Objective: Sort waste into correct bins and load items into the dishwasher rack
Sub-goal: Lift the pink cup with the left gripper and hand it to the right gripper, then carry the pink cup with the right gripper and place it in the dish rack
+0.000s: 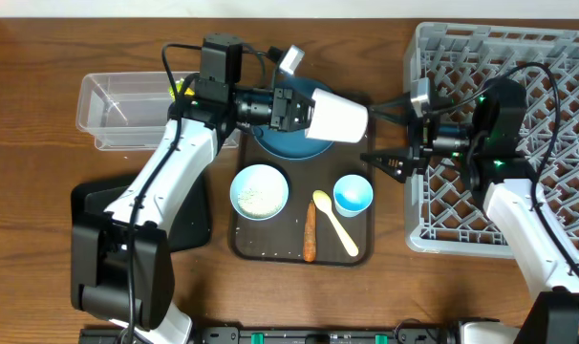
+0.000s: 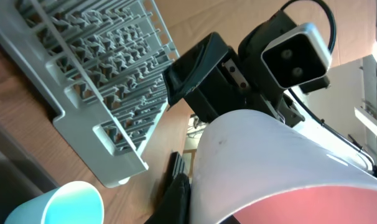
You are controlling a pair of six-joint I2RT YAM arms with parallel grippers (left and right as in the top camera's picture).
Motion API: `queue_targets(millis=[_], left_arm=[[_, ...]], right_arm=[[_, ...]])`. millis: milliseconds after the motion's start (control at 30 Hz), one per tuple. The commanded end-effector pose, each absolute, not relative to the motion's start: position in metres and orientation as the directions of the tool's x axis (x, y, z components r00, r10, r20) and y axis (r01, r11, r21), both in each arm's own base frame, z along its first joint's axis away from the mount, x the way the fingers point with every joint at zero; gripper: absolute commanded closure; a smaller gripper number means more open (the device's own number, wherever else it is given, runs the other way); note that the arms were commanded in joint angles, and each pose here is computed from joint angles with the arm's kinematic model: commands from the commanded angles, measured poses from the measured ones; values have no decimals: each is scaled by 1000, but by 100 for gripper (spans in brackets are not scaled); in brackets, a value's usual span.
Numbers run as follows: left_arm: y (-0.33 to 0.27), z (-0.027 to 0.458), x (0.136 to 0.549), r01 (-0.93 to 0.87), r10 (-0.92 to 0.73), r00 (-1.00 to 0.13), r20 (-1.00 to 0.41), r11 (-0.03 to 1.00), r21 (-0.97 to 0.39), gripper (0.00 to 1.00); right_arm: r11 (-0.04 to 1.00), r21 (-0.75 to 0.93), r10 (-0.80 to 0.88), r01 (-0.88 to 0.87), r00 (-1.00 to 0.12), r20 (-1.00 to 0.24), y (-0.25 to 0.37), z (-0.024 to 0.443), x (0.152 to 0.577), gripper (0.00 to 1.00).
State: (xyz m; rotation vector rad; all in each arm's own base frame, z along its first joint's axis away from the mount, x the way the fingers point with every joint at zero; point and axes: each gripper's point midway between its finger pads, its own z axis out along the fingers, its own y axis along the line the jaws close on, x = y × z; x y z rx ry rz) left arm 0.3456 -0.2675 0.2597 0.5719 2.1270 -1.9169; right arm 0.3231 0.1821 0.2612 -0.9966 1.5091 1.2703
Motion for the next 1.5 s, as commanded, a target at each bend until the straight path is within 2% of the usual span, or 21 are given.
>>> queue_targets(millis=[0, 300, 433, 567, 867, 933, 967, 1000, 1067, 1100, 1167, 1333, 1400, 1467], left_arm=[[-275, 265, 337, 448, 171, -883, -437, 29, -894, 94], [-285, 265, 328, 449, 198, -877, -437, 17, -893, 94], [-286, 265, 328, 449, 200, -877, -437, 17, -893, 94], [-286, 265, 328, 449, 200, -877, -437, 17, -893, 94], [-286, 265, 328, 449, 199, -877, -437, 18, -893, 94], [-286, 263, 330, 450, 194, -878, -437, 28, -892, 93], [-286, 262, 332, 452, 186, -880, -437, 42, -891, 89], [-286, 259, 335, 453, 177, -882, -437, 61, -889, 85], [-286, 252, 343, 452, 148, -889, -434, 119, -884, 83], [-285, 246, 348, 448, 131, -893, -431, 162, -879, 77], [-281, 230, 359, 431, 97, -902, -421, 263, -863, 75], [-237, 162, 387, 265, -12, -931, -365, 664, -699, 71], [-212, 147, 393, 221, -29, -929, -370, 758, -614, 67], [-199, 149, 392, 228, -17, -922, -386, 783, -578, 67]], right_arm=[[136, 255, -31, -957, -261, -965, 191, 268, 323, 2], [118, 210, -21, -971, -214, -977, 200, 280, 322, 8], [110, 204, -19, -973, -207, -978, 203, 282, 321, 14], [109, 204, -19, -973, -207, -978, 203, 282, 321, 26], [109, 204, -19, -973, -207, -978, 203, 282, 321, 41], [109, 204, -19, -973, -207, -978, 203, 282, 321, 44], [109, 205, -19, -973, -208, -978, 203, 282, 321, 46], [110, 207, -19, -972, -210, -977, 203, 282, 321, 47], [115, 217, -20, -969, -220, -975, 203, 281, 322, 51], [142, 253, -17, -957, -257, -966, 202, 279, 326, 53], [222, 336, -4, -915, -346, -938, 200, 271, 338, 54], [468, 450, 15, -761, -503, -864, 182, 235, 369, 76], [555, 470, 20, -686, -553, -833, 172, 218, 377, 86], [627, 469, 28, -622, -583, -812, 160, 207, 384, 97]])
